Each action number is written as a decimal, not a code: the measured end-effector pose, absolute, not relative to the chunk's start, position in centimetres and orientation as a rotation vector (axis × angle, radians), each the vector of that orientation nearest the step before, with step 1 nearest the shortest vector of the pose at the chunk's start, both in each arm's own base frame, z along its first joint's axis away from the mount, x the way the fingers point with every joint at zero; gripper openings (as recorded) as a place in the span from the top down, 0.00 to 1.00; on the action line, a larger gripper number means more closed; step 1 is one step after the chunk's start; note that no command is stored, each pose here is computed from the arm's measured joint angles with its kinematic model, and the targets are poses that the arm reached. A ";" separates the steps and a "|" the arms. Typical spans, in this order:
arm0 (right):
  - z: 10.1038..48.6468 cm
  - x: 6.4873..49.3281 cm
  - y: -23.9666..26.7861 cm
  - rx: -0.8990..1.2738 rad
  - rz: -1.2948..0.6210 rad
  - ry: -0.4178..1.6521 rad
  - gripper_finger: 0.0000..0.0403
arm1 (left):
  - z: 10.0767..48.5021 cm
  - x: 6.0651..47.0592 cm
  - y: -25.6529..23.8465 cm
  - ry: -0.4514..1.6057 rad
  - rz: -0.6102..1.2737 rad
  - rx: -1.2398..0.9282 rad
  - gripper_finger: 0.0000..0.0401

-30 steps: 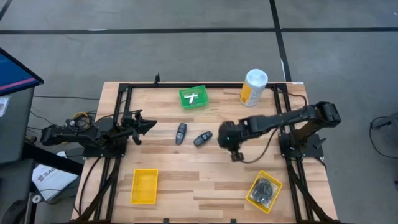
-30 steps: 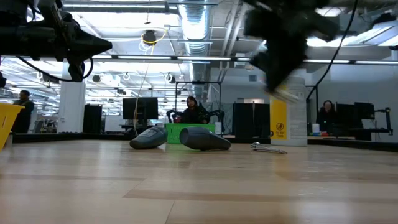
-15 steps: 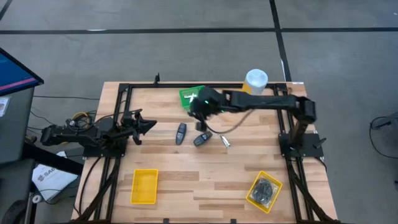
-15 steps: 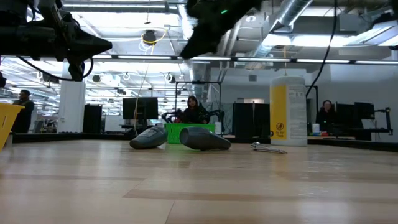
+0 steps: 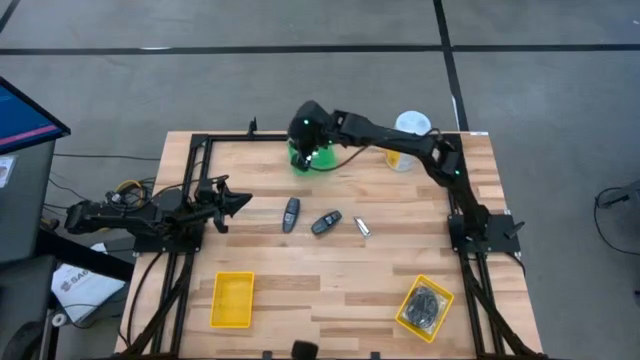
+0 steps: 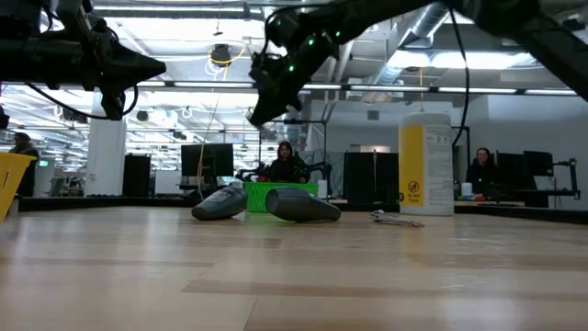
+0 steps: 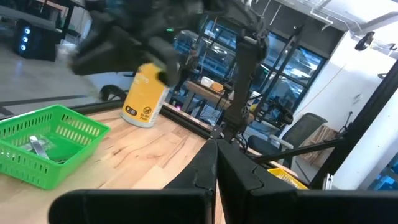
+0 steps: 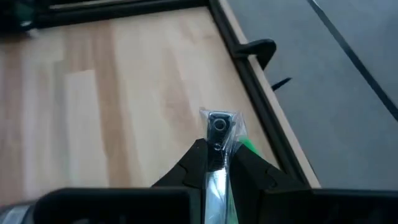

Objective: Pick & Place Travel size toiletries
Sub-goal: Put the silver nail cutter into the green bin

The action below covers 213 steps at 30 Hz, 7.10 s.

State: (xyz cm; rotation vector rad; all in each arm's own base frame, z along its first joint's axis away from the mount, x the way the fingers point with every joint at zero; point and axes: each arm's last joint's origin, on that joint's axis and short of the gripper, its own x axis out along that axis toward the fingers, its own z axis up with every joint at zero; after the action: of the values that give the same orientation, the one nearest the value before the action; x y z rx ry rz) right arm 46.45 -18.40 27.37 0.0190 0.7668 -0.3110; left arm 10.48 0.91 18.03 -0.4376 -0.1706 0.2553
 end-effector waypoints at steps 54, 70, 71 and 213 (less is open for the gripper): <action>22.0 45.8 -22.9 0.330 -0.509 0.921 0.79 | 18.0 10.5 0.9 -0.170 0.253 -0.436 1.00; 33.3 42.0 -19.1 0.219 -0.364 0.908 0.55 | 18.0 10.5 0.9 -0.170 0.247 -0.437 1.00; 34.4 41.1 -18.3 0.221 -0.349 0.934 0.56 | 18.0 10.5 0.9 -0.169 0.248 -0.437 1.00; 20.9 47.2 -21.0 0.214 -0.625 1.032 0.81 | 18.1 10.5 0.9 -0.177 0.242 -0.472 1.00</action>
State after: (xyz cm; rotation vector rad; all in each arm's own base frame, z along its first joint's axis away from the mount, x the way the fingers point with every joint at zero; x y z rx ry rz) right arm 47.15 -21.03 20.87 0.2138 1.0317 -0.6255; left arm 10.50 0.89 18.06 -0.4716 -0.1769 0.2424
